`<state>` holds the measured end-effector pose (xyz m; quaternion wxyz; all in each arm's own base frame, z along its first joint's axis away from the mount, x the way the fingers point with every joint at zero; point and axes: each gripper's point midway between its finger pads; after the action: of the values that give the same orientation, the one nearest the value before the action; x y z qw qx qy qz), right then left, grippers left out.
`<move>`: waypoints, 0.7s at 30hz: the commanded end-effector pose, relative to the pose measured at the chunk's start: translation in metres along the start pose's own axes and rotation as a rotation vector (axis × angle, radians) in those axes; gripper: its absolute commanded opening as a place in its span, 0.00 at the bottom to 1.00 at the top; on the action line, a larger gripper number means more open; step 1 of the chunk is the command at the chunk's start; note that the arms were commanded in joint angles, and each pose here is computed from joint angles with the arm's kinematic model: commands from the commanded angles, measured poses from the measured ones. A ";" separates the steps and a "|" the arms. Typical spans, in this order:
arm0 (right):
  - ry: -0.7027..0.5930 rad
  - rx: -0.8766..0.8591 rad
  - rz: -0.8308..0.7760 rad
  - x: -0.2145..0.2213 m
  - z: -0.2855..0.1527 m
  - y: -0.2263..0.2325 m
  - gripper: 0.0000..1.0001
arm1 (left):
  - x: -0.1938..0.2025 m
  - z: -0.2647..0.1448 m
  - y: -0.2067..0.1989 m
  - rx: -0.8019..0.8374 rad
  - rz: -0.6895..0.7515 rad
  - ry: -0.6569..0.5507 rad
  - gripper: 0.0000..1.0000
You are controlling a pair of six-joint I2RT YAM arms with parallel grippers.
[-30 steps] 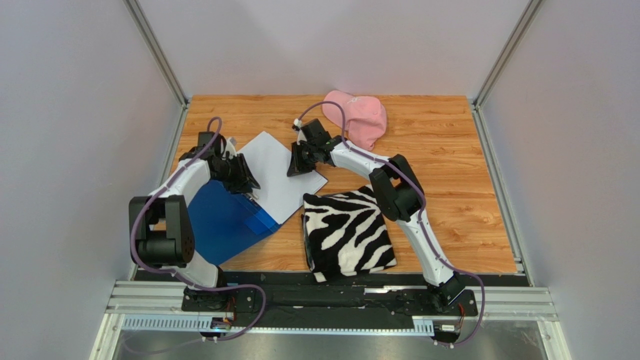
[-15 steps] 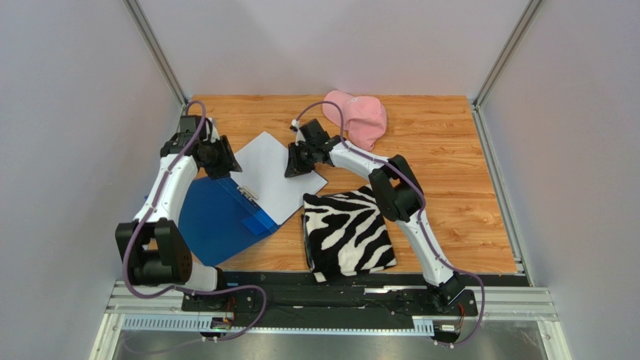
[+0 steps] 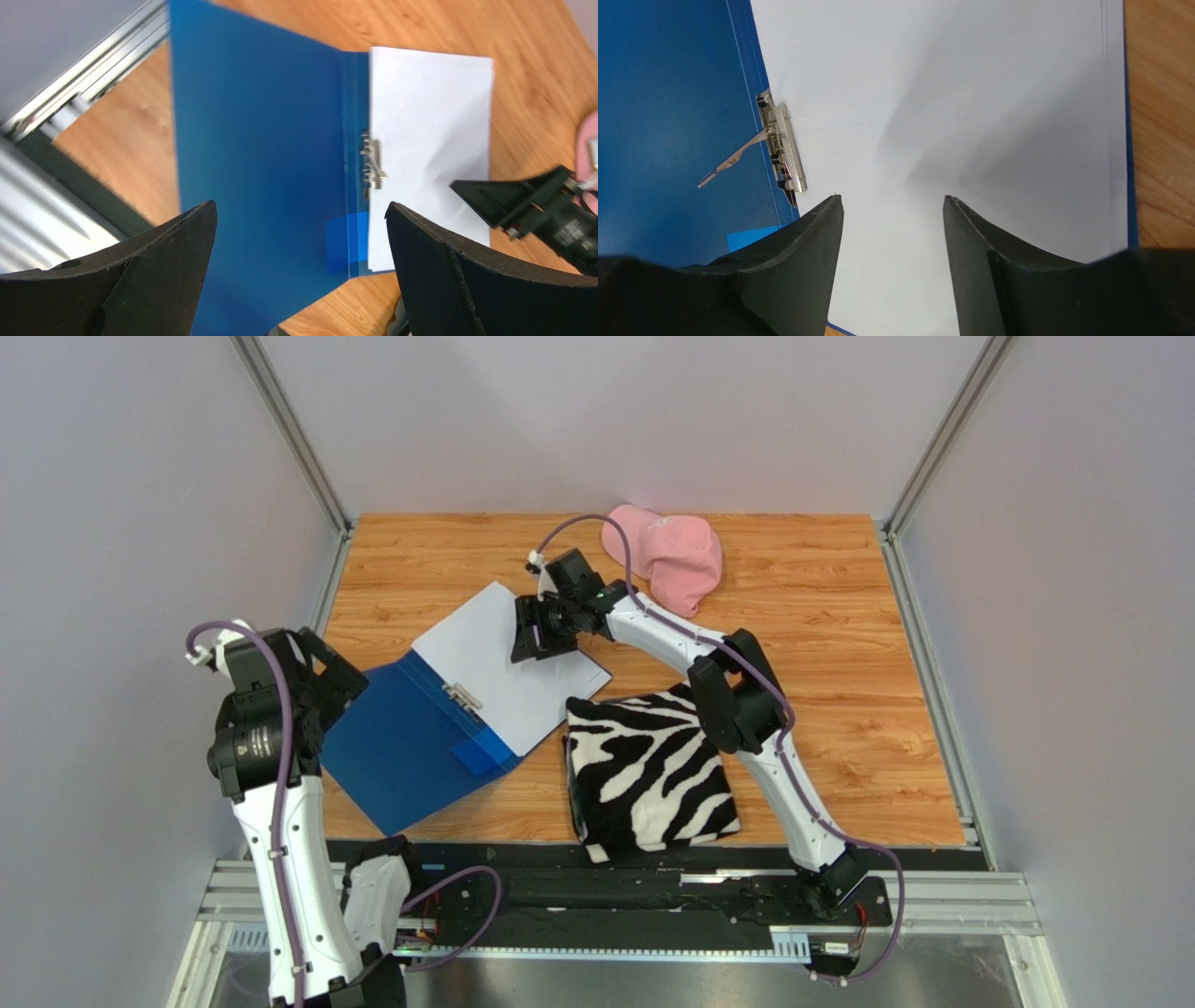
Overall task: Put the files into the folder
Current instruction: Close the spring clip on the folder with some files, then clamp the file and folder with some files.
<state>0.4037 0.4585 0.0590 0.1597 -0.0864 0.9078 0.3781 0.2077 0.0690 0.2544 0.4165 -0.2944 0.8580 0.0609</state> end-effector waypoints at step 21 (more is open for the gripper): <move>0.096 -0.289 0.313 0.031 0.030 0.129 0.60 | 0.076 0.012 0.067 -0.379 -0.193 0.241 0.99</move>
<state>0.3448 0.5491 0.0942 0.0590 -0.0099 0.8737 0.4828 0.1346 0.0951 0.1905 0.2583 -0.4410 0.8438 0.1637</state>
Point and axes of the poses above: each gripper's point midway between its finger pads, its own z axis out along the fingers, its own y axis along the line the jaws close on, x = y × z, and after that the axes turned 13 degrees about z, right-handed
